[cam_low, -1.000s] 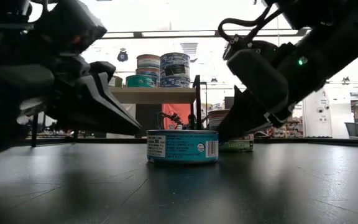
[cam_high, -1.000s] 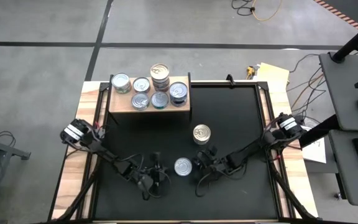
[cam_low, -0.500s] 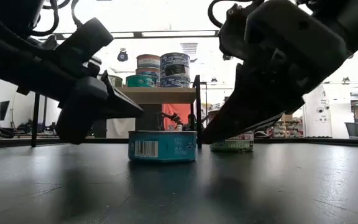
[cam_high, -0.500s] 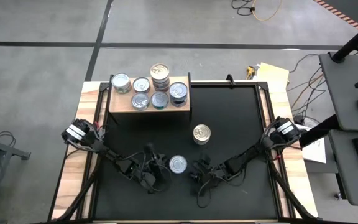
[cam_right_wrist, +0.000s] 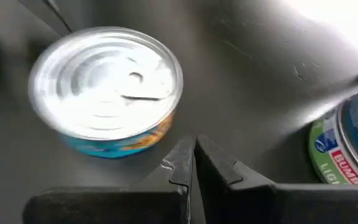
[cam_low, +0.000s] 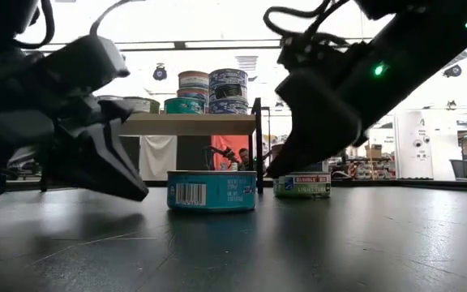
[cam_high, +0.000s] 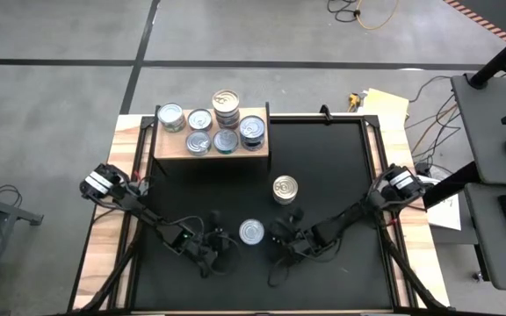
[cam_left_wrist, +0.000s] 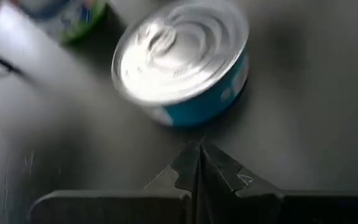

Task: Stack canned seafood by type on shelf
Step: Put the yellow/blue tuna can on the shelf

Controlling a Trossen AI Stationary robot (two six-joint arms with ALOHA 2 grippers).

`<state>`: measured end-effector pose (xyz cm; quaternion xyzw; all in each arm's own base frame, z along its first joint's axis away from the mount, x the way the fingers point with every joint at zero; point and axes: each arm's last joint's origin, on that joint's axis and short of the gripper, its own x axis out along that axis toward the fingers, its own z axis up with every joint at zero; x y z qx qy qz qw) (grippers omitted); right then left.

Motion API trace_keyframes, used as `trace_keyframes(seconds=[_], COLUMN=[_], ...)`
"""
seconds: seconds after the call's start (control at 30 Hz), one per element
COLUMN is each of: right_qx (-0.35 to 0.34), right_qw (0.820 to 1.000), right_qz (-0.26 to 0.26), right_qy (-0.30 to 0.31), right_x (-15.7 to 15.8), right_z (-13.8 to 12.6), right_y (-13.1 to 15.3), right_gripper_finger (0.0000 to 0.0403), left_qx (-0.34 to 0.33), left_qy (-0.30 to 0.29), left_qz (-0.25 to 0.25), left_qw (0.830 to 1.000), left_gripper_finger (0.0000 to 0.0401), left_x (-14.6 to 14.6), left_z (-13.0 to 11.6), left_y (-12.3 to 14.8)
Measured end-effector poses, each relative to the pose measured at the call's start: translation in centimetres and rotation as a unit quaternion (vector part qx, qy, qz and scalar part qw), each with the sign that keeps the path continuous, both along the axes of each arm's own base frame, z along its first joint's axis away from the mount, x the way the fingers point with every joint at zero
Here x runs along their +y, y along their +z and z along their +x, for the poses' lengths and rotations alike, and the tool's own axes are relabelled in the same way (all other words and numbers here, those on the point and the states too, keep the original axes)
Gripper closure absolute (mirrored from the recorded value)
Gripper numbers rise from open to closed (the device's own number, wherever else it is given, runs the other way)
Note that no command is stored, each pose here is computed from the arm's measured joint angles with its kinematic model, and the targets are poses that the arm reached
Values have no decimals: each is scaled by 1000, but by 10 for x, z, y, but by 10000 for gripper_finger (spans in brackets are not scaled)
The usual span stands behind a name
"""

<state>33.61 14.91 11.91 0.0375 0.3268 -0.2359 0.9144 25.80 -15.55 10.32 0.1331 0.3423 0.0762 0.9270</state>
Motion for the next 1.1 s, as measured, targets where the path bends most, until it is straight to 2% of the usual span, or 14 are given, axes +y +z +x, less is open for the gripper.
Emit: trace_keyframes(seconds=[0.07,0.17,0.4,0.53,0.63,0.73,0.9,1.0,1.1], right_qx=[6,3,-22,-28,-24,-23,-16,-5,13], right_qw=[1000,1000,999,998,998,995,986,988,993], right_qz=[-2,1,24,31,37,72,111,100,91], right_qy=[-5,-6,31,37,44,64,119,114,72], right_x=[-4,-5,0,1,1,4,11,13,8], right_z=[0,1,8,9,9,10,11,7,0], right_y=[-3,-2,2,3,3,3,4,6,7], right_gripper_finger=[390,390,390,390,390,390,390,390,390], left_qx=[12,16,-39,-31,-41,-37,-18,-11,13], left_qy=[8,-11,-44,-32,10,47,86,89,54], left_qz=[-8,-32,-30,-26,0,29,41,38,6], left_qw=[1000,999,998,999,999,998,995,995,998], left_gripper_finger=[400,400,400,400,400,400,400,400,400], left_x=[1,-1,-4,0,6,10,16,16,12], left_z=[-2,-1,13,15,16,12,5,3,1], left_y=[-2,-1,2,-4,-7,-9,-9,-8,-7])
